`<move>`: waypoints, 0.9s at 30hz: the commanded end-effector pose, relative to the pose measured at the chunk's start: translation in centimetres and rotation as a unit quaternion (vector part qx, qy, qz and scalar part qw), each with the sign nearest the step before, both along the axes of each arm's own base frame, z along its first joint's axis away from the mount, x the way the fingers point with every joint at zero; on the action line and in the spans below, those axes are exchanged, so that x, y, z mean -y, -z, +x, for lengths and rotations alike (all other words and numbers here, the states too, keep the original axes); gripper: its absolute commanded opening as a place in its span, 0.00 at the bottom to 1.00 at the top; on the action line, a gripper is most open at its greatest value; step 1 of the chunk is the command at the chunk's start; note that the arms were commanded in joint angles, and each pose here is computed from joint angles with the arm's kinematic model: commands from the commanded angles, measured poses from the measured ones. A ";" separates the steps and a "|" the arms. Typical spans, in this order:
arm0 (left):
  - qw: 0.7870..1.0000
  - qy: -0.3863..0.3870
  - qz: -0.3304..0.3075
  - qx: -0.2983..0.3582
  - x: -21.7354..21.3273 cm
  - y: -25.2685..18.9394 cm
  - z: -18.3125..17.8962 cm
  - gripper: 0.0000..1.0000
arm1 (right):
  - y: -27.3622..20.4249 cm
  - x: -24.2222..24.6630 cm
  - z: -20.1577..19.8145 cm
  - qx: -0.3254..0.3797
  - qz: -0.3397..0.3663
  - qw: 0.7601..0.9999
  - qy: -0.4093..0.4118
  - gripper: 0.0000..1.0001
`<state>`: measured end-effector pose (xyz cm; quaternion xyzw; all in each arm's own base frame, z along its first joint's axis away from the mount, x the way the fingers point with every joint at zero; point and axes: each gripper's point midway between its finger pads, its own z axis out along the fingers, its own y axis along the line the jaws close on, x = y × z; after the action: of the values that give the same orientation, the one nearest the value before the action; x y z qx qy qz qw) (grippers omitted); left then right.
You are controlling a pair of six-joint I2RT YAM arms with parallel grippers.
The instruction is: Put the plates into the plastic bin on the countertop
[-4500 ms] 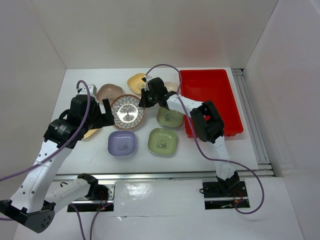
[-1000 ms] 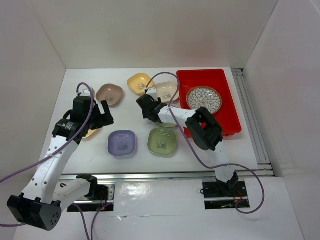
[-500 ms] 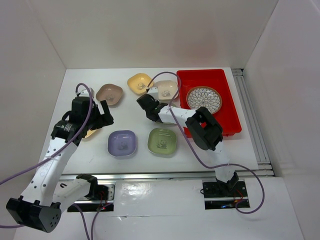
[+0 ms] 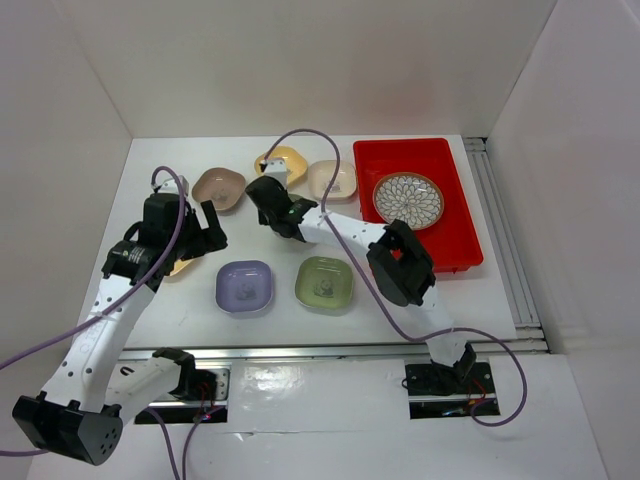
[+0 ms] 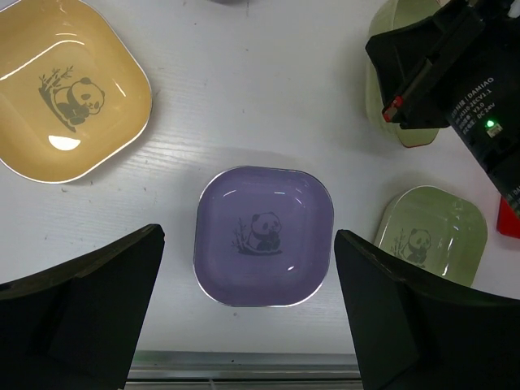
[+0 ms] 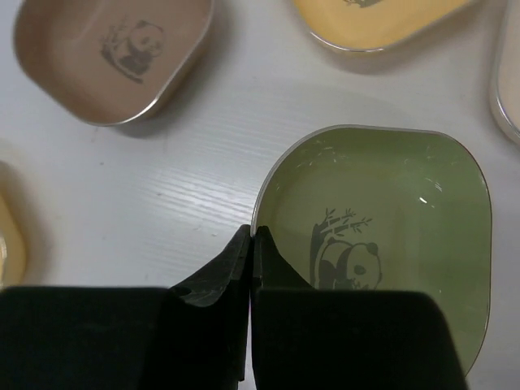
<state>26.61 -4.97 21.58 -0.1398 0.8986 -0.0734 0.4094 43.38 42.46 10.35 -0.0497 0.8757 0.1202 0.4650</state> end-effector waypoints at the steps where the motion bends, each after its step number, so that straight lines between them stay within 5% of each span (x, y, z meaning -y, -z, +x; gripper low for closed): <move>1: 1.000 0.001 -0.004 0.014 0.0 -0.5 0.2 1.00 | -7.0 -0.3 -0.2 0.042 0.027 0.999 -0.012 0.00; 12: 1.000 0.004 -0.008 0.018 0.1 -0.7 0.0 1.00 | -18.3 16.6 4.5 0.116 -0.037 0.990 0.065 0.00; 18: 1.000 0.004 -0.008 0.018 0.1 -0.7 0.0 1.00 | -15.0 26.4 7.1 0.077 -0.118 0.985 0.099 0.00; 27: 1.000 0.008 -0.010 0.013 0.3 -0.3 0.2 1.00 | -5.4 32.8 9.0 0.004 -0.198 0.975 0.102 0.00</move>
<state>26.48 -5.22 21.58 -0.1366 0.8987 -0.0806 0.4090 51.56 10.03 16.47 -0.0178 0.8833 -0.0870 0.4603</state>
